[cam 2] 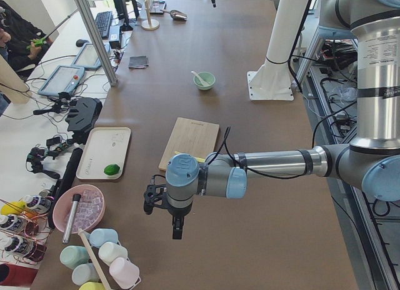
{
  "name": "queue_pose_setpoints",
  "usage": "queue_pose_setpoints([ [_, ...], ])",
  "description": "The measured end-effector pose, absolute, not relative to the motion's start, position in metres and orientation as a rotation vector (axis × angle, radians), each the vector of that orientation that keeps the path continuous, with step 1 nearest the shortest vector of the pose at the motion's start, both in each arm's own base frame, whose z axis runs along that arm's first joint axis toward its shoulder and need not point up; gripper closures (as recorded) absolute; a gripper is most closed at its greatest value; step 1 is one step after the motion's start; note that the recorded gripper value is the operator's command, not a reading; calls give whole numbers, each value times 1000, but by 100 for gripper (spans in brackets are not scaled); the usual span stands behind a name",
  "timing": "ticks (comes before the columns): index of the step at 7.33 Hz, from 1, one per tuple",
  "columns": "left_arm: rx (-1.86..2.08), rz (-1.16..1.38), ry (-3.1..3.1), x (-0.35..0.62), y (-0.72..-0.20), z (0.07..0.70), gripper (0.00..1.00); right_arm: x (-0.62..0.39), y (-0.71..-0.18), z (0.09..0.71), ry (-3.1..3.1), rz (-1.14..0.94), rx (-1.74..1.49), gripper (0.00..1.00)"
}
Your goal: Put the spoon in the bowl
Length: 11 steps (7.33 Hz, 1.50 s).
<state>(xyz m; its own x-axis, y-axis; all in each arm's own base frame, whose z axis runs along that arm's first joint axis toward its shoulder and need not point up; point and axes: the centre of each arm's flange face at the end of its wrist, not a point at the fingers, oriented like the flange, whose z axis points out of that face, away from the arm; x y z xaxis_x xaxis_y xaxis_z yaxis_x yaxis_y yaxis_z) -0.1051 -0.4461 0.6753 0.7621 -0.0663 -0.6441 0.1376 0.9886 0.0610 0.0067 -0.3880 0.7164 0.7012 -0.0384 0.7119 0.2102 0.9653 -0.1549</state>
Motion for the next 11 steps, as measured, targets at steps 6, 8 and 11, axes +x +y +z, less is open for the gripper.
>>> queue_pose_setpoints([
  [6,78,-189,778,-97,-432,667,2,19,-405,723,-794,-102,-214,0],
  [8,76,-188,779,-96,-427,667,2,37,-416,674,-797,-69,-175,0],
  [11,73,-190,779,-97,-426,669,2,44,-414,640,-790,-64,-174,0],
])
